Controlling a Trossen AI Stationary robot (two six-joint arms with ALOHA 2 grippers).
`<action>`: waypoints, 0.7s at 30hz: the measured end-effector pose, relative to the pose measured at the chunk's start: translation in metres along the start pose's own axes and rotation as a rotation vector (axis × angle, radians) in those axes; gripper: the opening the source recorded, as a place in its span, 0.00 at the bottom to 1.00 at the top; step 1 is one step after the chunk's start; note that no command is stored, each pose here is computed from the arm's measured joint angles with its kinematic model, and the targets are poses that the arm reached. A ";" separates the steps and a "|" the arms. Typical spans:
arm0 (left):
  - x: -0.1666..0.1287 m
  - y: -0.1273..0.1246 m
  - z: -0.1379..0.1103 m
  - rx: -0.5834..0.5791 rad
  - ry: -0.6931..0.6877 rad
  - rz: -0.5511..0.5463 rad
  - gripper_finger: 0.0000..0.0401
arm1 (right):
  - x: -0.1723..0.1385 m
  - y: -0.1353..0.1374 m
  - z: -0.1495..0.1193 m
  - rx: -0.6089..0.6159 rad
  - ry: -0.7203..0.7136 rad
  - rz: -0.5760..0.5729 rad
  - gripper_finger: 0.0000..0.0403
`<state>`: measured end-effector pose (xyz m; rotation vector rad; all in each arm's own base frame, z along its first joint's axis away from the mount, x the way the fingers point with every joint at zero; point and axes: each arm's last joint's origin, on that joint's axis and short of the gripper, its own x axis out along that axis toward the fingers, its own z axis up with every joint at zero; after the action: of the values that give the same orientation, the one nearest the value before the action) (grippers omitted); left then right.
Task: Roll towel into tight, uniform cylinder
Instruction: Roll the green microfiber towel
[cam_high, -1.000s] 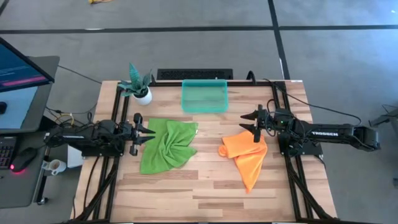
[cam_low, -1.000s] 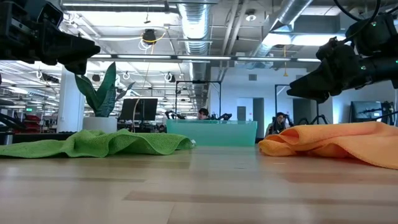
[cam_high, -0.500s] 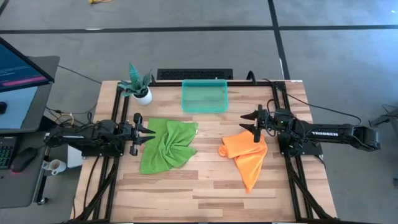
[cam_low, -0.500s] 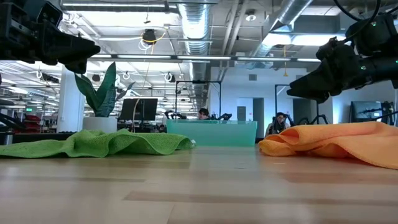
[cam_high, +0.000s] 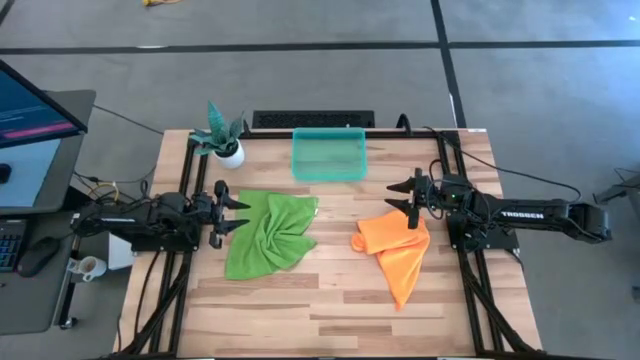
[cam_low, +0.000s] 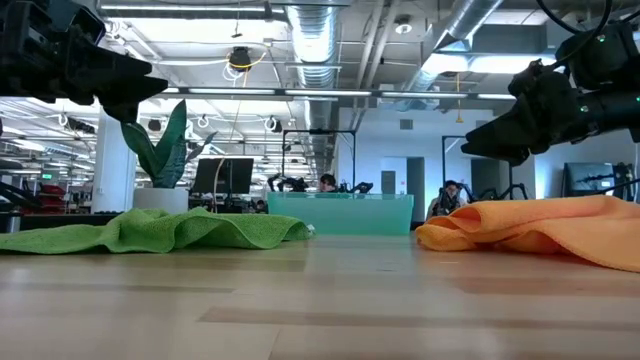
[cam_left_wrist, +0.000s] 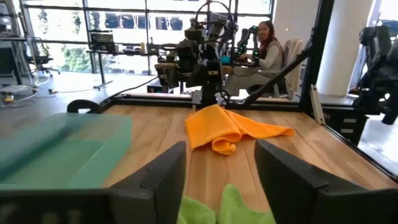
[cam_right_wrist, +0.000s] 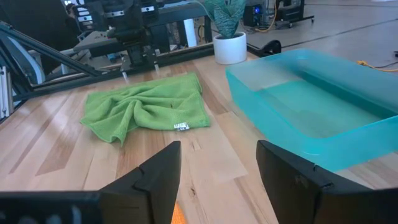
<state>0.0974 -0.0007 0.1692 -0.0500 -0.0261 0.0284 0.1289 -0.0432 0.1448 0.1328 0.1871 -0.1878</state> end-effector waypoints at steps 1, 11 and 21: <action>0.000 0.000 0.000 0.000 0.000 0.000 0.51 | 0.000 0.000 0.000 0.000 0.001 -0.001 0.57; 0.000 0.000 0.000 -0.129 0.003 -0.014 0.56 | 0.000 0.000 0.000 0.000 0.000 0.000 0.57; 0.000 -0.001 0.002 -0.188 -0.014 -0.020 0.55 | 0.000 0.000 0.000 0.000 0.000 0.000 0.57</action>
<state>0.0974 -0.0013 0.1707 -0.2376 -0.0433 0.0063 0.1289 -0.0432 0.1448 0.1331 0.1870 -0.1879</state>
